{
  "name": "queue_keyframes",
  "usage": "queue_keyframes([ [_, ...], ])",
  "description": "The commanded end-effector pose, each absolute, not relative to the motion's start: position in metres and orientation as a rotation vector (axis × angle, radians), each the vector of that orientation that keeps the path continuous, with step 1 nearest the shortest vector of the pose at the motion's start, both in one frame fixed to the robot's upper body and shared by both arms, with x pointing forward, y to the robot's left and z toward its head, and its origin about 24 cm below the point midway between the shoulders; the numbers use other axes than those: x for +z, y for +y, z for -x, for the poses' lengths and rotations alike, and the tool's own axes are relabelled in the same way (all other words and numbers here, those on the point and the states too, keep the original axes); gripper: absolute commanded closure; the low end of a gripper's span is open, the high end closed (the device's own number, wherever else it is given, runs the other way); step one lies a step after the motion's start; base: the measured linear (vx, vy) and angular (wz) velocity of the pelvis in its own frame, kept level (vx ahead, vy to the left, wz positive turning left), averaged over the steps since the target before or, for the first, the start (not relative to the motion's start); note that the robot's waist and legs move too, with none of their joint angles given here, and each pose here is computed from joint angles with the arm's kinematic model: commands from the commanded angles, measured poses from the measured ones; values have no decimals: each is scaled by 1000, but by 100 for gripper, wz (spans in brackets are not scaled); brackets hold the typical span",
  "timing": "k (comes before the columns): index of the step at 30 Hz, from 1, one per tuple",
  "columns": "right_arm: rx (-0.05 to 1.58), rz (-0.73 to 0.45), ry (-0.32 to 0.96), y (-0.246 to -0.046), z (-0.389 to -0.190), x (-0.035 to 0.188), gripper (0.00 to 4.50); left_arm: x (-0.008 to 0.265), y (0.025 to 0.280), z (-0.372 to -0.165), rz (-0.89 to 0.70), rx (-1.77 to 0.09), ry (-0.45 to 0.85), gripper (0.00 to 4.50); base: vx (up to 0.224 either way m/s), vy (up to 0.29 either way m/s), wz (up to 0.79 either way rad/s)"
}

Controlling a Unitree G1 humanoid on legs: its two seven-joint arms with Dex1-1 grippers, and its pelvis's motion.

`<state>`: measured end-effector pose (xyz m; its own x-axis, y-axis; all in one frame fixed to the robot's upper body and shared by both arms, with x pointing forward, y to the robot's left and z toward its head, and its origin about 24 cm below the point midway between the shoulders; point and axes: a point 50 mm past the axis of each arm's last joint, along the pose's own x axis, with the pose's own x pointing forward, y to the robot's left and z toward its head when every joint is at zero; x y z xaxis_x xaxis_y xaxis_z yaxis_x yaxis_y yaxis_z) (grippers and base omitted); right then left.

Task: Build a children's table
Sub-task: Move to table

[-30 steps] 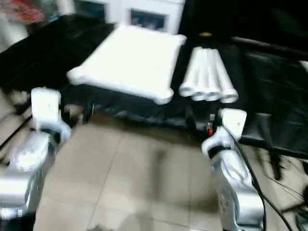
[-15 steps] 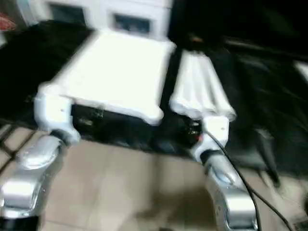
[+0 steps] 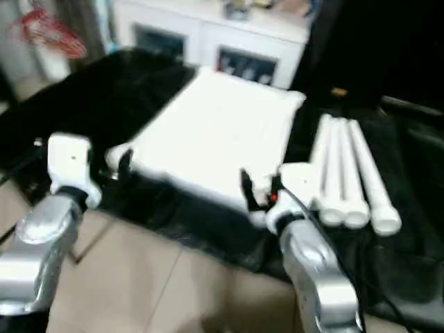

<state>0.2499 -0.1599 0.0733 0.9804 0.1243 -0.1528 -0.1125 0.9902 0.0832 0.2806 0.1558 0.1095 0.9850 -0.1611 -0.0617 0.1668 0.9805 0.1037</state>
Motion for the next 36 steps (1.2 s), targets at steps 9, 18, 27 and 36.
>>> queue_keyframes([
  [9,76,-76,142,-164,-239,81,3,109,128,-282,-105,-301,41,0,154,59,-49],
  [18,127,-36,158,-163,-241,85,3,105,121,-279,-167,-338,32,0,107,27,-9],
  [27,328,50,173,-169,-259,93,3,105,105,-276,-197,-601,53,0,-43,-62,14],
  [36,346,115,206,-180,-267,95,3,106,106,-292,-211,-558,43,0,-28,-40,5],
])
